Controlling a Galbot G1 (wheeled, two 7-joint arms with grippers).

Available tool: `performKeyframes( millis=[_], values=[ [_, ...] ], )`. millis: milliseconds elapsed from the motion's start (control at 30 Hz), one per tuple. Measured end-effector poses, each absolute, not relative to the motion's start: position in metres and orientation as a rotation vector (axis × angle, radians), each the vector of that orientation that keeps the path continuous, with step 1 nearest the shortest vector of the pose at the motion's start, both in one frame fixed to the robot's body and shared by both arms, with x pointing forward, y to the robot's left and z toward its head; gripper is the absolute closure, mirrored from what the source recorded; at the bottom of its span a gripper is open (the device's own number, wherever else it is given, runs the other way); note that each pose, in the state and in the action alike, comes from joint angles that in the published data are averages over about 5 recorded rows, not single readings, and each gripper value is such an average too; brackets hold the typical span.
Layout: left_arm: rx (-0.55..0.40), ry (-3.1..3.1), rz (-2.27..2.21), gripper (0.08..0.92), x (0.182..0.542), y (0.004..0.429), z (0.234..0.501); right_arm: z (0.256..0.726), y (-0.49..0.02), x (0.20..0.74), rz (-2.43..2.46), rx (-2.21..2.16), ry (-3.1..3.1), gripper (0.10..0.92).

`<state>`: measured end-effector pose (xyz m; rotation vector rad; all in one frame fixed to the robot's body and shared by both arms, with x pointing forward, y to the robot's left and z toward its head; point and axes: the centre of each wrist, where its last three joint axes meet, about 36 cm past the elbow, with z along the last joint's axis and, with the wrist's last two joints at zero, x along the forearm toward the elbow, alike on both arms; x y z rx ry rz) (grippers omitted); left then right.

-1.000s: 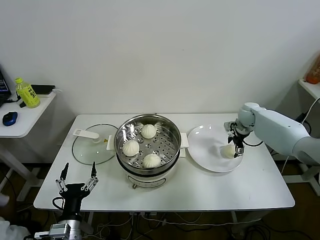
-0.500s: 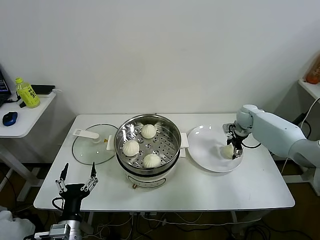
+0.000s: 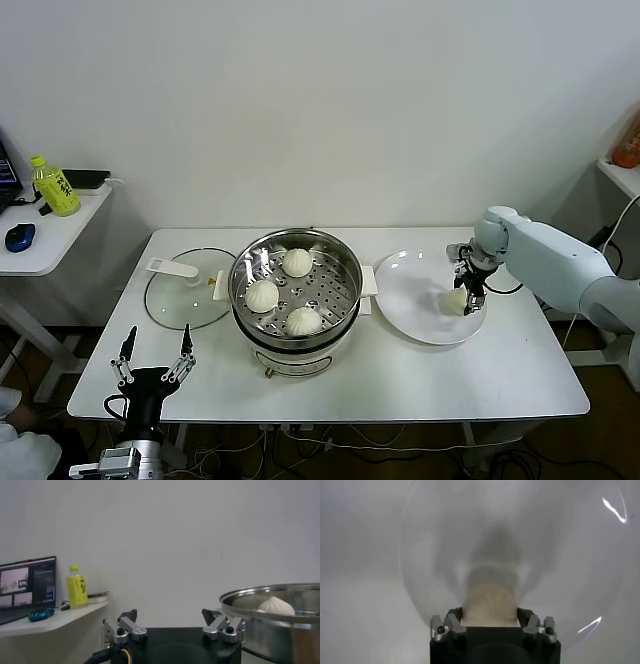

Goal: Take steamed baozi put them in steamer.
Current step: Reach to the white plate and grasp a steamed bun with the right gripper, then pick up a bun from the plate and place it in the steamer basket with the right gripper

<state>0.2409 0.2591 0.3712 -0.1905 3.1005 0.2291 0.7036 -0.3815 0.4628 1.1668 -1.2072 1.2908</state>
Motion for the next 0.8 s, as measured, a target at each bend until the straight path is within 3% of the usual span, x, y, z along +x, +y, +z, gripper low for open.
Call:
performKeyframes(
  millis=[367, 800],
  values=[
    [-0.187, 3.097, 0.225, 0.177, 0.244, 0.256, 0.37, 0.52, -0.368, 0.712, 1.303, 1.185, -1.266, 0.318],
    [-0.162, 3.097, 0.227, 0.177, 0.246, 0.25, 0.37, 0.652, -0.305, 0.718, 1.338, 1.328, -1.404, 0.318]
  ],
)
